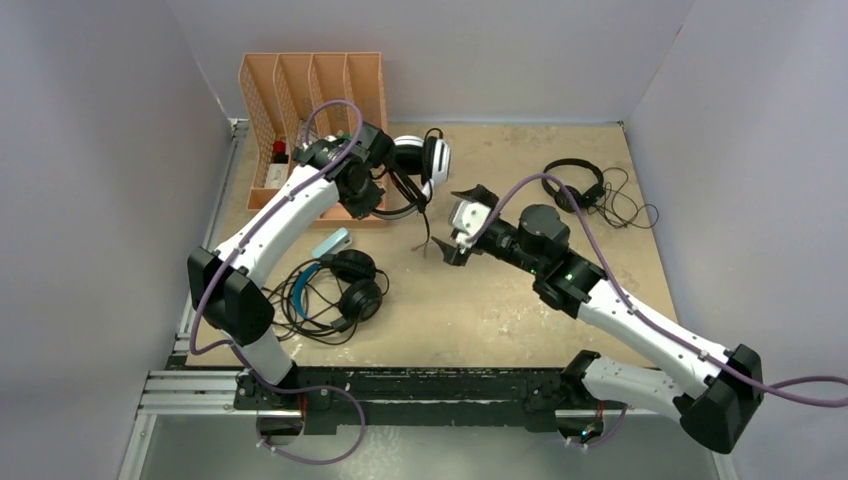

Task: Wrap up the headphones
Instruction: Wrap the headphones cable around the headphones, then place the headphones at the center of the board.

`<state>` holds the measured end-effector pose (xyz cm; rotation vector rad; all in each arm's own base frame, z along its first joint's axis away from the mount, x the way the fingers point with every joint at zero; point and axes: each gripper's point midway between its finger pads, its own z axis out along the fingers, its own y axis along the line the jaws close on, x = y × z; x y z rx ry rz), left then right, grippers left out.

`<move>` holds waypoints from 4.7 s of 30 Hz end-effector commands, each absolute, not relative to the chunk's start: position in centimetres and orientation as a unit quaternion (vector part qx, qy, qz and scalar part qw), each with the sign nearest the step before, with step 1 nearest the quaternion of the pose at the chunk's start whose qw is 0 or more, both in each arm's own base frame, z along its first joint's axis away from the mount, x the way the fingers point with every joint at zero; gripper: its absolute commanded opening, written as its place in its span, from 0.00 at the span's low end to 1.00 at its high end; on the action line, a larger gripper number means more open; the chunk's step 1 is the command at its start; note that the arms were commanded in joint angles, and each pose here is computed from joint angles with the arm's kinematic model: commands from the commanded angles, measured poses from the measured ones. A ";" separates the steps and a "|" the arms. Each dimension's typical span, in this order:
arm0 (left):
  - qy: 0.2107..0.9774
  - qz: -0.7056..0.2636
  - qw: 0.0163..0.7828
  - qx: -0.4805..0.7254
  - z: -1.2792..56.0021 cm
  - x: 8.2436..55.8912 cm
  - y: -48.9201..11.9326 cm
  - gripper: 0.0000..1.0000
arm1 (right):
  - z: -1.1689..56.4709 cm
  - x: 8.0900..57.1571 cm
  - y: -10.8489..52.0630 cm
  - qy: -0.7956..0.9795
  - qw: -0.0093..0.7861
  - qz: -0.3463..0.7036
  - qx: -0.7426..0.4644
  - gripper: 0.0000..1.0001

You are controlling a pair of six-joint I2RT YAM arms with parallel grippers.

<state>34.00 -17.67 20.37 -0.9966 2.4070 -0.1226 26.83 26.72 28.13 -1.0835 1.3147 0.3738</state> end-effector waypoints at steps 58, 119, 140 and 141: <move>0.860 -0.196 0.284 -0.376 27.2 31.1 -15.5 0.62 | 27.3 30.9 36.1 0.425 0.594 -0.118 -0.673 0.00; 0.701 -0.385 0.561 0.213 25.9 21.5 -34.8 0.11 | 32.4 27.9 27.7 0.731 0.463 0.228 -0.446 0.00; 0.872 -0.157 0.429 0.175 18.8 26.1 -30.7 0.00 | 22.4 32.1 26.9 0.768 0.162 0.602 -0.147 0.00; 0.880 -0.155 0.417 0.168 17.9 26.8 -30.4 0.00 | 21.3 32.7 26.9 0.778 0.157 0.593 -0.136 0.00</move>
